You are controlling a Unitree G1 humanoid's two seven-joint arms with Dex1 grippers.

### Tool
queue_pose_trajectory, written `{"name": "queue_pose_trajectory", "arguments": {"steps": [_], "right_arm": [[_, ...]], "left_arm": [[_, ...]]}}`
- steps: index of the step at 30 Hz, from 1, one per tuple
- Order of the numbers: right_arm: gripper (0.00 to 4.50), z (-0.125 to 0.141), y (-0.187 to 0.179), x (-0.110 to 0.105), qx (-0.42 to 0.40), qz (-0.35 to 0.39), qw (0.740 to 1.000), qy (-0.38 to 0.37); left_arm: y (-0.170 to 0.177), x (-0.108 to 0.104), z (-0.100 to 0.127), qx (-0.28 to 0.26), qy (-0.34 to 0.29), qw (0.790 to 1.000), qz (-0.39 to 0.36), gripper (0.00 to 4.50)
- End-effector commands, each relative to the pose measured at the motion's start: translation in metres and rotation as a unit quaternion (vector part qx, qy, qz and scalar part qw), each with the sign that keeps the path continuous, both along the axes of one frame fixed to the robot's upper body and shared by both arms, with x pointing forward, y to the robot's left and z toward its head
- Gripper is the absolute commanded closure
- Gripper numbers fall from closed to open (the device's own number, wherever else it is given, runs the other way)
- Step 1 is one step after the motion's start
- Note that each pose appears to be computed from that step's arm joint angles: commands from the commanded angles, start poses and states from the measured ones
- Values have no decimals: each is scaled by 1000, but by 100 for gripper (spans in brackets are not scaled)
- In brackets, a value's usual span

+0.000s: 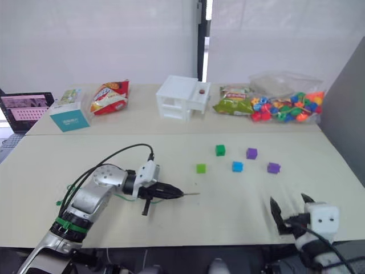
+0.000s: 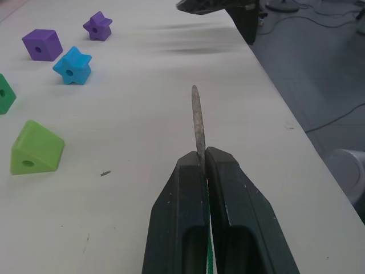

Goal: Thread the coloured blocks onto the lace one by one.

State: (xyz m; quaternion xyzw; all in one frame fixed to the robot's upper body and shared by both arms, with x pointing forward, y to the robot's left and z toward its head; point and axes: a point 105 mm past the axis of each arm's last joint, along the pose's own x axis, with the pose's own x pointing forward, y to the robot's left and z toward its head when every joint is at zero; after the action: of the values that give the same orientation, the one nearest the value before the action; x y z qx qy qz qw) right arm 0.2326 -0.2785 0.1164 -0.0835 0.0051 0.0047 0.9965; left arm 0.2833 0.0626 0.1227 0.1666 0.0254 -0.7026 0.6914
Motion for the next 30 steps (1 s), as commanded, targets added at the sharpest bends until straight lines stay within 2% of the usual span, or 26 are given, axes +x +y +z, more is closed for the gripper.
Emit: {"name": "queue_pose_trajectory", "arguments": {"steps": [1,4,8,13,20,23,26,30], "right_arm": [[0,0,-7,27,-30,-21,999,20],[0,3,-19,50,-39,-50,998,21],[0,-3,-18,66,0,-22,999,40],[0,-13,-32,93,27,-39,998,51],[0,-23,-27,119,36,-39,997,47],[0,-23,-30,124,49,-54,997,41],[73,-25,-32,122,49,-62,996,37],[213,-27,-29,112,45,-56,997,35]], "left_arm": [[3,-6,6,-1,-31,1000,0,446],[5,-7,6,0,-32,999,5,446],[5,-7,8,-3,-37,999,15,446],[10,-10,7,-2,-42,998,42,446],[12,-10,4,4,-48,997,62,446],[13,-9,2,11,-50,996,67,446],[14,-9,1,14,-52,996,68,450],[13,-9,1,14,-50,996,67,450]]}}
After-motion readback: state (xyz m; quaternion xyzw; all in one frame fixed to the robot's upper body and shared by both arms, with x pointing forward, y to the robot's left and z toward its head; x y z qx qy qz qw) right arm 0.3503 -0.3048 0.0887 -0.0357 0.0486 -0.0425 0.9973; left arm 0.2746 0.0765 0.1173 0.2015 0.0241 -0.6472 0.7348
